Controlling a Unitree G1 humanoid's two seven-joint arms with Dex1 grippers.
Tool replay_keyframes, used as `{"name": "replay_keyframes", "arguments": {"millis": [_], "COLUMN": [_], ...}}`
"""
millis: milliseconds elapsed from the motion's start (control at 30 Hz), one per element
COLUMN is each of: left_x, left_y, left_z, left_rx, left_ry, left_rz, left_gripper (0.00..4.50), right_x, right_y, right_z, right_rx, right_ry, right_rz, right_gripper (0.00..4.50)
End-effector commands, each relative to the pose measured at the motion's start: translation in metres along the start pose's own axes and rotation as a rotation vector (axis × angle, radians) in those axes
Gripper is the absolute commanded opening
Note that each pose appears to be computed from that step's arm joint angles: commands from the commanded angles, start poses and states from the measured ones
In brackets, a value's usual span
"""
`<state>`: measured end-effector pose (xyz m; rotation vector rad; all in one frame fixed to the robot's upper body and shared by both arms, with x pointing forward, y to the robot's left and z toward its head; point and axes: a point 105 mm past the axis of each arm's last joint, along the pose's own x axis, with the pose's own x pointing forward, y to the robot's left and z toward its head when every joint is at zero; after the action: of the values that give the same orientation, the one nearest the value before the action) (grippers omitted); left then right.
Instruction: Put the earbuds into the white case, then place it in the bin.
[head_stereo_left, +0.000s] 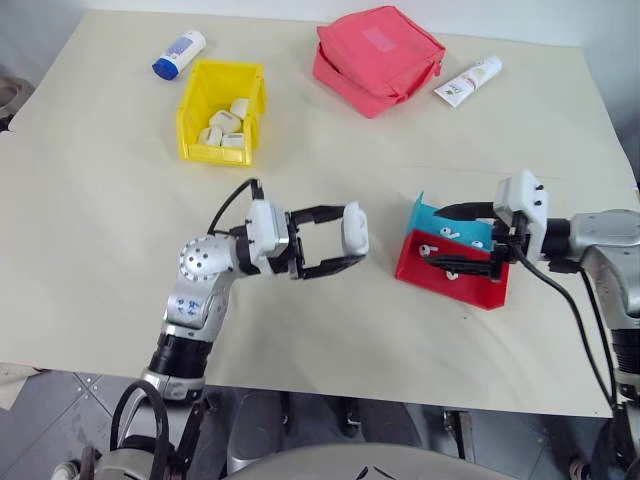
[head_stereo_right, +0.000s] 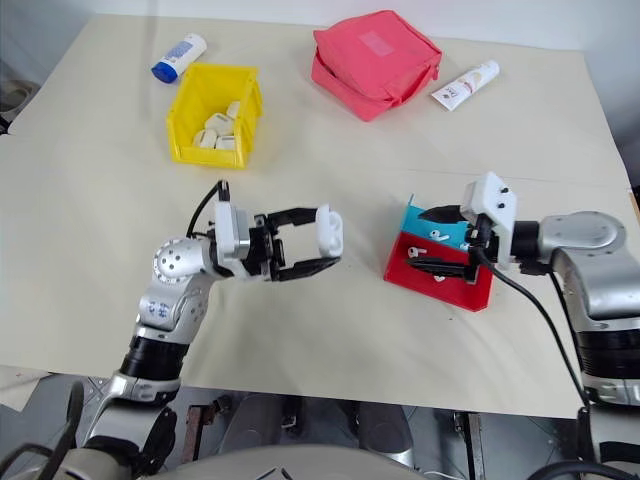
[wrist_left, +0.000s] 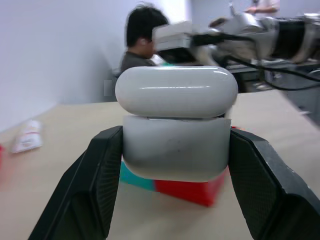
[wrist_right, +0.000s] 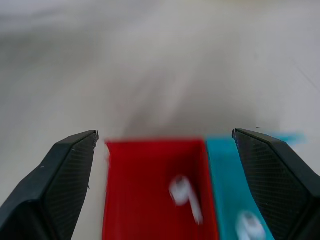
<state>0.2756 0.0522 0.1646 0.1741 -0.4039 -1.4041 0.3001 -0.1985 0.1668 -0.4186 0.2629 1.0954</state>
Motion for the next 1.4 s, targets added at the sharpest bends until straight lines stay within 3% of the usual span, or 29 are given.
{"name": "replay_keyframes", "arguments": {"millis": [33, 533, 933, 1333, 1400], "left_x": [0.001, -0.011, -0.018, -0.021, -0.02], "left_y": [-0.02, -0.025, -0.044, -0.037, -0.036], "left_z": [0.013, 0.016, 0.01, 0.012, 0.012], "left_rx": [0.022, 0.024, -0.03, -0.03, -0.03], "left_ry": [-0.049, -0.099, -0.098, -0.124, -0.125], "left_rz": [-0.073, -0.035, -0.206, -0.228, -0.229], "left_gripper": [2.79, 2.79, 2.79, 2.79, 2.79], "right_x": [-0.013, -0.027, -0.038, -0.046, -0.048], "right_y": [0.006, 0.03, 0.037, 0.041, 0.041], "right_z": [0.01, -0.014, -0.024, -0.025, -0.025], "right_rx": [-0.036, 0.033, -0.005, -0.052, -0.06], "right_ry": [0.001, 0.127, 0.307, 0.398, 0.41], "right_rz": [-0.019, -0.053, -0.039, -0.041, -0.045], "right_gripper": [4.5, 4.5, 4.5, 4.5, 4.03]}}
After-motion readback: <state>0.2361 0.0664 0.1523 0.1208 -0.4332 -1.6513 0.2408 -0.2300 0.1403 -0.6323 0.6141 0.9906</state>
